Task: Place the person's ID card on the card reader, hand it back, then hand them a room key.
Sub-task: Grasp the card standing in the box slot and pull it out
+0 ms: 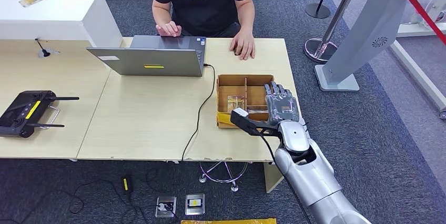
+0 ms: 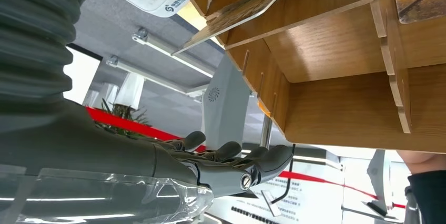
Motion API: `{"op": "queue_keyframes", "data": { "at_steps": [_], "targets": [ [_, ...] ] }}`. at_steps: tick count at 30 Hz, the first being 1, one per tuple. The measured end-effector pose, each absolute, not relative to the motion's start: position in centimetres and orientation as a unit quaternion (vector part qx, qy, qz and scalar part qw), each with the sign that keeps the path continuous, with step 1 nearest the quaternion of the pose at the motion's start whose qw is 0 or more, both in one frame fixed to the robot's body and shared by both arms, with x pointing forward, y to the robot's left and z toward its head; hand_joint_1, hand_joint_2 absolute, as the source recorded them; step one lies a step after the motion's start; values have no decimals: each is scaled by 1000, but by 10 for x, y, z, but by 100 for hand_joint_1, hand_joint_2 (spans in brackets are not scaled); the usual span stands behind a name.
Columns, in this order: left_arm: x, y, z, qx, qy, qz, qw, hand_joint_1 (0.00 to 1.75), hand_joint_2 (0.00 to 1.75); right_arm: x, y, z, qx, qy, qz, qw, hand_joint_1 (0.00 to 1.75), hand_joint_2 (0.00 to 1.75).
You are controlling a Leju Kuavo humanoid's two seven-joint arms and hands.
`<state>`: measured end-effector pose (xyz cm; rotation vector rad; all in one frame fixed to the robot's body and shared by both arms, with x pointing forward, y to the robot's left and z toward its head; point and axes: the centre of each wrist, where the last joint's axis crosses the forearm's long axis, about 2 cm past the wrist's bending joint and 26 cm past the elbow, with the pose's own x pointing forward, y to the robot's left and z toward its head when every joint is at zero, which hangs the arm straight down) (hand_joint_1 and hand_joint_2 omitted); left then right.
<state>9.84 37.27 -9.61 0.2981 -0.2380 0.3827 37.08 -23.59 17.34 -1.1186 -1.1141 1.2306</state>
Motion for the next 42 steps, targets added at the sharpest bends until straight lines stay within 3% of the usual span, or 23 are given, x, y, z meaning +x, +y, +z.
{"op": "queue_keyframes", "data": {
  "at_steps": [2, 6, 10, 11, 12, 15, 16, 42],
  "targets": [
    [98, 372, -96, 148, -117, 189, 964, 0, 0, 371, -236, 173, -471, -467, 519, 539, 1, 175],
    [98, 372, -96, 149, -117, 189, 963, 0, 0, 371, -236, 173, -469, -463, 524, 540, 154, 175],
    [99, 370, -96, 150, -116, 190, 963, 0, 0, 370, -234, 173, -463, -459, 531, 542, 170, 175],
    [99, 370, -96, 150, -116, 190, 963, 0, 0, 370, -234, 173, -462, -458, 532, 542, 167, 175],
    [99, 369, -97, 150, -116, 190, 963, 0, 0, 370, -233, 173, -460, -458, 534, 542, 144, 175],
    [99, 368, -97, 150, -116, 190, 963, 0, 0, 370, -231, 172, -456, -457, 538, 542, 21, 175],
    [99, 368, -97, 149, -116, 190, 964, 0, 0, 370, -230, 172, -455, -457, 538, 543, 0, 175],
    [99, 364, -97, 151, -114, 190, 963, 0, 0, 367, -227, 179, -463, -457, 535, 539, 0, 175]
  ]
}}
